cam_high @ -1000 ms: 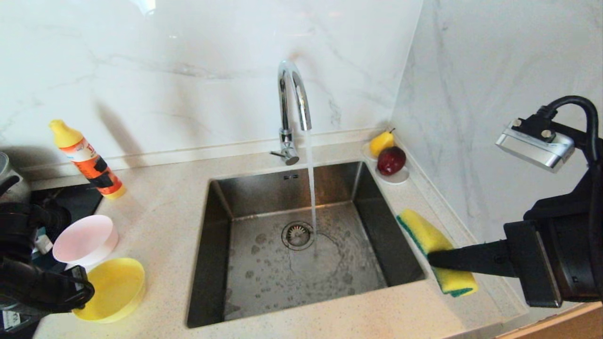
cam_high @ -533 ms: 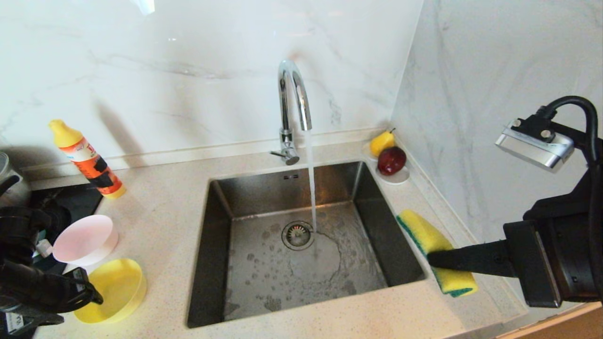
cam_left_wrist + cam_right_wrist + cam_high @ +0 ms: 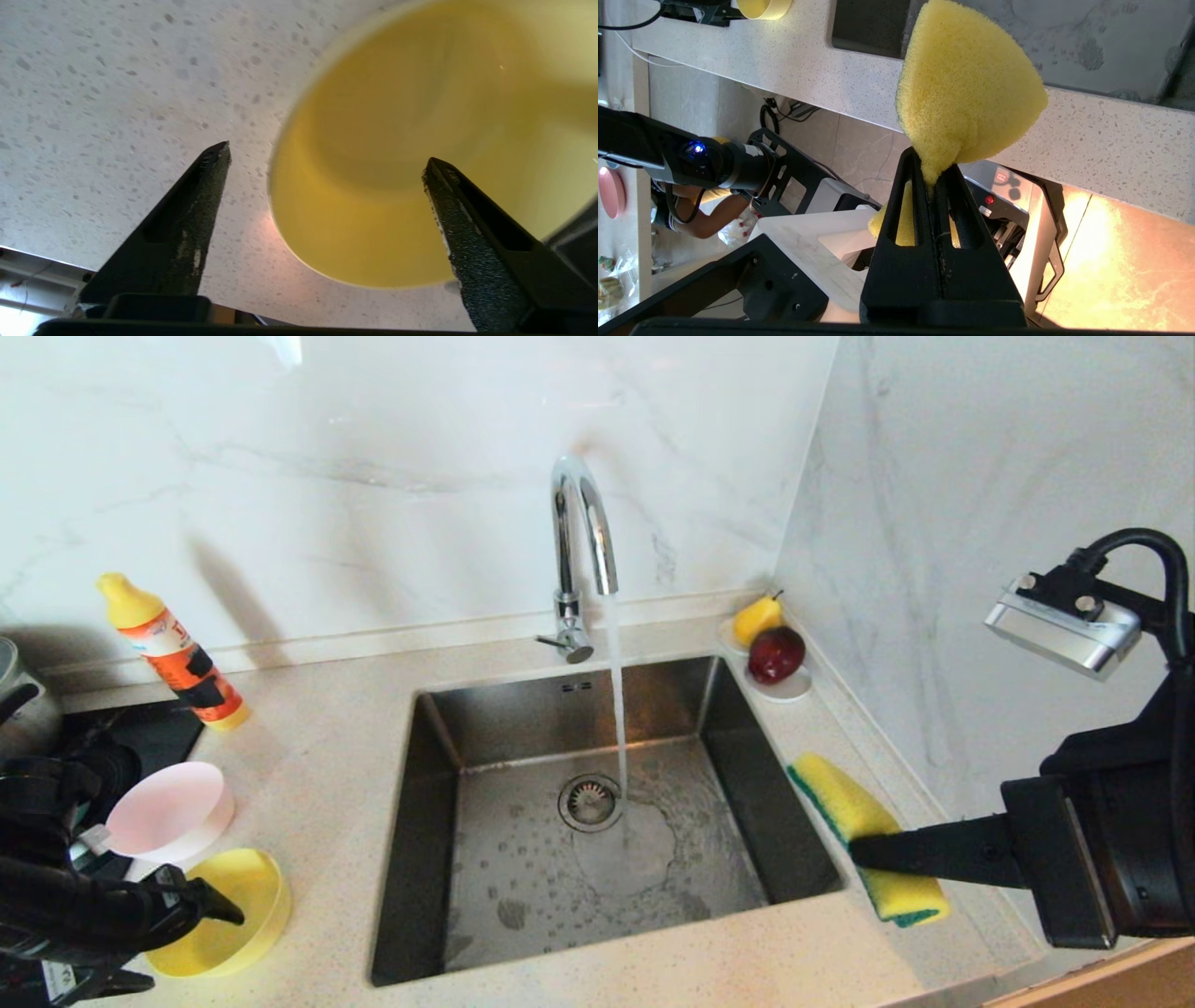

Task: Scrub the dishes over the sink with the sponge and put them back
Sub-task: Wash the bowl

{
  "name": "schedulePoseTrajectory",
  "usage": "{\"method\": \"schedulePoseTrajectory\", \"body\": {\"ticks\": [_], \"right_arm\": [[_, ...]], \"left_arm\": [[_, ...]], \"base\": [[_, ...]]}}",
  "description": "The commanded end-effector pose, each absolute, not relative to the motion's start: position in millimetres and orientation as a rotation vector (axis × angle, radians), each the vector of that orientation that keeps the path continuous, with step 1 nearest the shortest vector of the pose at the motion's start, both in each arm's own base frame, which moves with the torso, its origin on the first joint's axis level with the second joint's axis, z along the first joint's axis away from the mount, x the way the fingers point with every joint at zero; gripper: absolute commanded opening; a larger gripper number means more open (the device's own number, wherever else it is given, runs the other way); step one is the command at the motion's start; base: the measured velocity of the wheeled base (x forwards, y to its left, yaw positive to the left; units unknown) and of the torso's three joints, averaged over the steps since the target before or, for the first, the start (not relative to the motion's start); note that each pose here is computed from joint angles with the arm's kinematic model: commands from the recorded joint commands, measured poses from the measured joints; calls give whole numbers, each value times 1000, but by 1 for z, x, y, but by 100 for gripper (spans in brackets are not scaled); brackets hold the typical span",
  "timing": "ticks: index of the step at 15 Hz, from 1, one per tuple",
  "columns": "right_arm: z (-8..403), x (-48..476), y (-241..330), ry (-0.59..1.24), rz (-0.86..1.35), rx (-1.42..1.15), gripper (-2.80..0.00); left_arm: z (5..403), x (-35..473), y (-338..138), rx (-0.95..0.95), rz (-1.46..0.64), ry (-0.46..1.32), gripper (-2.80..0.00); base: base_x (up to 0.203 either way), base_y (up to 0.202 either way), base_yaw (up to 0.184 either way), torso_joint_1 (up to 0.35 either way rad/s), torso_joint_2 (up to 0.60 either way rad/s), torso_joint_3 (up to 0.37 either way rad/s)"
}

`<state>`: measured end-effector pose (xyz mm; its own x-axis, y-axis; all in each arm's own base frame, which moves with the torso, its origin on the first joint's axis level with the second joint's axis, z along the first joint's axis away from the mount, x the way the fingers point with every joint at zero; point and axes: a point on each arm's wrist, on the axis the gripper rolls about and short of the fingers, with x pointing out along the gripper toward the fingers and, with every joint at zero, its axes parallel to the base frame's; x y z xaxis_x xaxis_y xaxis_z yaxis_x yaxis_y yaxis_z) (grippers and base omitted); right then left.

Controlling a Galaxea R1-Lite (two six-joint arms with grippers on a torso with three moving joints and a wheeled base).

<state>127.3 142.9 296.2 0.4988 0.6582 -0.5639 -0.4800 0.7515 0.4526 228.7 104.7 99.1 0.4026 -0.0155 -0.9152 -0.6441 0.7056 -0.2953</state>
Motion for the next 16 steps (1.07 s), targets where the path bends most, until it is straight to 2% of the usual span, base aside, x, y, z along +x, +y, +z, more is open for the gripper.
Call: {"method": "schedulePoseTrajectory", "body": {"ticks": [1,6,7,16], "right_arm": [[295,127,143,794,695,251,-280],[296,127,143,792,696,251,-280],[295,127,143,793,695,251,-280],[295,126,142,794,695,251,-280]], "left_arm": [[93,230,109,-720,457,1119,0],[92,230,110,-721,459,1121,0],[90,230,110,-723,460,1127,-280],[89,232,111,-722,462,1126,-280]], "base": [[0,0,0,0,0,0],[0,0,0,0,0,0],[0,0,0,0,0,0],[0,0,0,0,0,0]]}}
